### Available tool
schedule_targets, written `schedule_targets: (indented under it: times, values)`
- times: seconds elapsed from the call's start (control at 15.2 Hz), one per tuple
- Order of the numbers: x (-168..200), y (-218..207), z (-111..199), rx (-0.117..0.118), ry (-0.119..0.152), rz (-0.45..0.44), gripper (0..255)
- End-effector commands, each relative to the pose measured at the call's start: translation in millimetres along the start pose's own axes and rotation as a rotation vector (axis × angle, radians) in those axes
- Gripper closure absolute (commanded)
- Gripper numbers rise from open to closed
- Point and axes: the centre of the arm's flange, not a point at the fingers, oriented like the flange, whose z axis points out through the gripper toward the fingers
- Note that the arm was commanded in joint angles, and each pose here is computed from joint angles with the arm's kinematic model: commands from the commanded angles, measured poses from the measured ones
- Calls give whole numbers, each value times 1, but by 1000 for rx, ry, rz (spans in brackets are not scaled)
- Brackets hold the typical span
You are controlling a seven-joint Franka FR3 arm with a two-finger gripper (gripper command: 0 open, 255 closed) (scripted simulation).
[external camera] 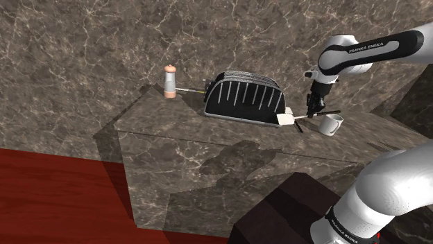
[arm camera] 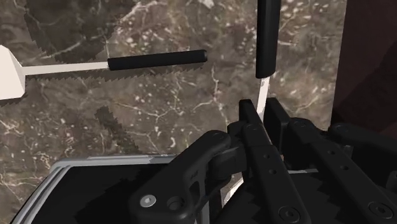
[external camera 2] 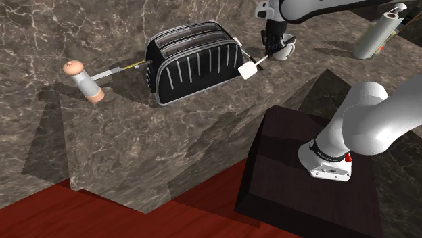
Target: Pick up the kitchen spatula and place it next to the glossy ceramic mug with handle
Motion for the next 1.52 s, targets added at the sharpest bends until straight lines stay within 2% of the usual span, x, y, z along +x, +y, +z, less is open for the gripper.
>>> schedule_targets:
  times: [0.0,1.06,1.45]
  values:
    - [1,1,11,0,0,0,255]
    - [7,0,99,0,0,0,255]
    - [7,0,99,0,0,0,255]
